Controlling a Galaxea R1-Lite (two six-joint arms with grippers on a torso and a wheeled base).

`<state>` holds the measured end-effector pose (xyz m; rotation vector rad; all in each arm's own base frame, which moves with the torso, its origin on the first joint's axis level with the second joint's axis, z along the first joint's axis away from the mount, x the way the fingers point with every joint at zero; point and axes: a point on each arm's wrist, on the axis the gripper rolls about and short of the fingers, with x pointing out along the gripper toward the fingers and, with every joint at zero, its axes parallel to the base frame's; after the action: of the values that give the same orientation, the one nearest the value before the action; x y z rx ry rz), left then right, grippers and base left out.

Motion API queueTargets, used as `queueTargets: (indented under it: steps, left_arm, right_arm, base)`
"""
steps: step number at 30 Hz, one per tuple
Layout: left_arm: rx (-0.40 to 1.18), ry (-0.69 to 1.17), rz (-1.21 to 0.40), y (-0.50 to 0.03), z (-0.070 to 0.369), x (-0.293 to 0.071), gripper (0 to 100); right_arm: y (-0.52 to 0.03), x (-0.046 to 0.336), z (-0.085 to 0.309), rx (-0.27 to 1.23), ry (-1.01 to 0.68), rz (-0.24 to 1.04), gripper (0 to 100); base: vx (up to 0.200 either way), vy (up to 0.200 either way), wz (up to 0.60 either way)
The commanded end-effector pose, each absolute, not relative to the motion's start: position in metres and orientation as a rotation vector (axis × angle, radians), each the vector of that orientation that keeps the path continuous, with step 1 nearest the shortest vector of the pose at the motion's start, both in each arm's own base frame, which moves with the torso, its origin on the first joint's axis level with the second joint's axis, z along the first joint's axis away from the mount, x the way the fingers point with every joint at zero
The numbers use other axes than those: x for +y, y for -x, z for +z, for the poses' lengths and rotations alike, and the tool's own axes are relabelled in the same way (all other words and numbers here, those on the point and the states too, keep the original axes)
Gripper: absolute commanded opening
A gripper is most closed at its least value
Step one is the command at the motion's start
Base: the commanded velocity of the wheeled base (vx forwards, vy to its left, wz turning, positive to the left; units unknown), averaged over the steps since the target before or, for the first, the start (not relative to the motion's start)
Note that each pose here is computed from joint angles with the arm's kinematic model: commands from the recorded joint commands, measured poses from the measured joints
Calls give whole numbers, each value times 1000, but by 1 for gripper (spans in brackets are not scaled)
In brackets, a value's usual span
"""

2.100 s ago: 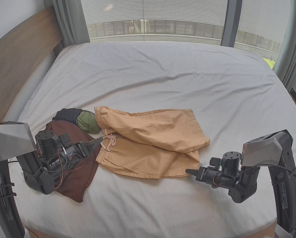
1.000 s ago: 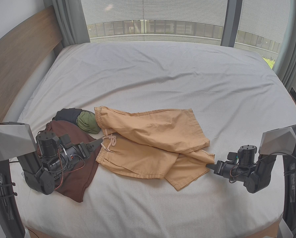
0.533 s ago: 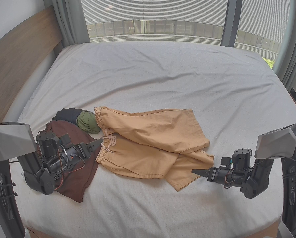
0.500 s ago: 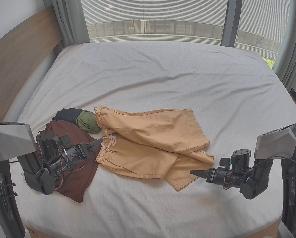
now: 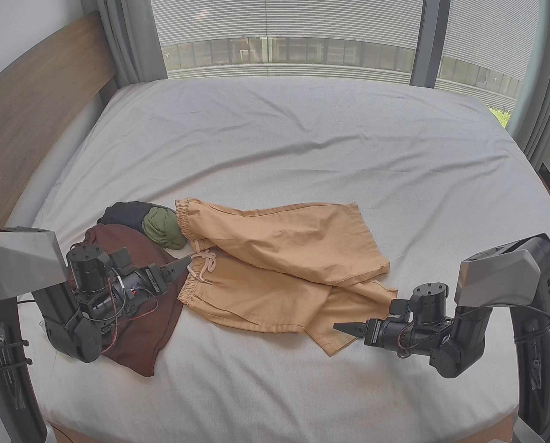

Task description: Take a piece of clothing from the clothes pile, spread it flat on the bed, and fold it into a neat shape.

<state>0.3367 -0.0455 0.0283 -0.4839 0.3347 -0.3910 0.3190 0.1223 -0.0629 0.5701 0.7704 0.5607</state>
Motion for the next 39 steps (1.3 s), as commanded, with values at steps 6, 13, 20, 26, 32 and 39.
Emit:
queueTargets:
  steps: [6, 13, 20, 26, 32, 39]
  left_arm:
    - [328, 484, -393, -337, 30, -45, 100]
    - [332, 487, -392, -337, 29, -46, 100]
    - [331, 489, -392, -337, 29, -46, 100]
    - [325, 488, -393, -337, 31, -46, 100]
    - [329, 489, -392, -337, 30, -45, 100]
    - [332, 489, -390, -337, 29, -45, 100]
  right_arm:
    - [-322, 134, -73, 766, -554, 535, 100]
    - [-322, 134, -73, 764, -556, 533, 0]
    - [-319, 130, -70, 777, -559, 520, 0]
    - [-303, 118, -51, 785, -562, 502, 0]
    - [-291, 85, -50, 807, -578, 406, 0]
    - [-282, 63, -47, 821, -571, 353, 0]
  base:
    - [0, 0, 0]
    - [0, 0, 0]
    - [0, 0, 0]
    - [0, 0, 0]
    - [0, 0, 0]
    - [0, 0, 0]
